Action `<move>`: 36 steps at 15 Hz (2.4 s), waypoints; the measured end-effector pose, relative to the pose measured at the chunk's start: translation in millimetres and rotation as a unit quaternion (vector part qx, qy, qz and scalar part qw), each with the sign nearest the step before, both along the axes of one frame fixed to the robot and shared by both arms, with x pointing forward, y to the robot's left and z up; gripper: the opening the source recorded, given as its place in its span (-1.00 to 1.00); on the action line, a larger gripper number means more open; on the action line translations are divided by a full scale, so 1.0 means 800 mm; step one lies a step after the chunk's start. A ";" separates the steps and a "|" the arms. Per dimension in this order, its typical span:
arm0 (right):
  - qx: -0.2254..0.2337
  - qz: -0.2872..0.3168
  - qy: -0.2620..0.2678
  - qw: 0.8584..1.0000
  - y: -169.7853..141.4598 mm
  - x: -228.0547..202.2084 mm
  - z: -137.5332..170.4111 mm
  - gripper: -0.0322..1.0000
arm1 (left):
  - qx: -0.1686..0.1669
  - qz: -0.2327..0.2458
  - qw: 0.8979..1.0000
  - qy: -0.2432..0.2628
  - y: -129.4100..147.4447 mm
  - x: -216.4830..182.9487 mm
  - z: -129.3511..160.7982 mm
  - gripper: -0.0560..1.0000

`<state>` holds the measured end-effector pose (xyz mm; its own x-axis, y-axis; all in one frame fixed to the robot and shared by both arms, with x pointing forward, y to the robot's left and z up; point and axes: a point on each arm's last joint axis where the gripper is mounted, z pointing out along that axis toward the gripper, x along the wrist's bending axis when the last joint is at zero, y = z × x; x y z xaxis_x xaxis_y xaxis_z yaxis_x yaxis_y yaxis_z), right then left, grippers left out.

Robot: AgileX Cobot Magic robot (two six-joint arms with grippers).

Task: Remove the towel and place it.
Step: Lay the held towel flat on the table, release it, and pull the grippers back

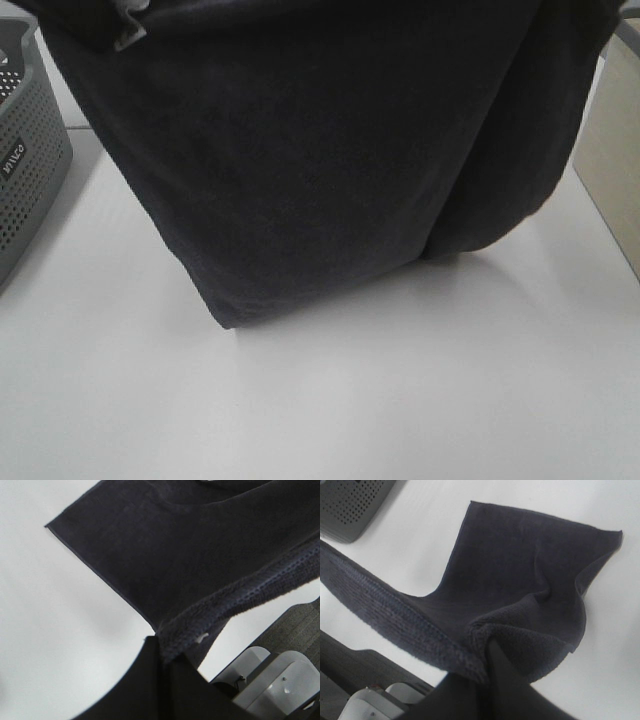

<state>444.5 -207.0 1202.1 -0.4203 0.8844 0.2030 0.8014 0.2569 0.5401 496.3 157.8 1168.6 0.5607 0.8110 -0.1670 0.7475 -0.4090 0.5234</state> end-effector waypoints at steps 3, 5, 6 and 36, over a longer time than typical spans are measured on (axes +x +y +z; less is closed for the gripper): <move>-0.004 -0.011 0.049 0.999 -0.005 -0.018 -0.036 -0.92 | 0.008 0.001 1.000 0.030 0.007 -0.018 -0.023 -0.89; -0.002 -0.019 0.077 0.997 -0.008 -0.032 -0.057 -0.92 | 0.017 0.002 0.999 0.047 0.014 -0.031 -0.039 -0.89; 0.006 -0.025 0.100 0.995 -0.010 -0.043 -0.072 -0.92 | 0.012 0.000 0.998 0.061 0.018 -0.045 -0.047 -0.89; -0.104 -0.021 0.372 0.922 -0.031 -0.102 -0.297 -0.92 | 0.146 -0.201 0.906 0.342 -0.093 -0.101 -0.273 -0.89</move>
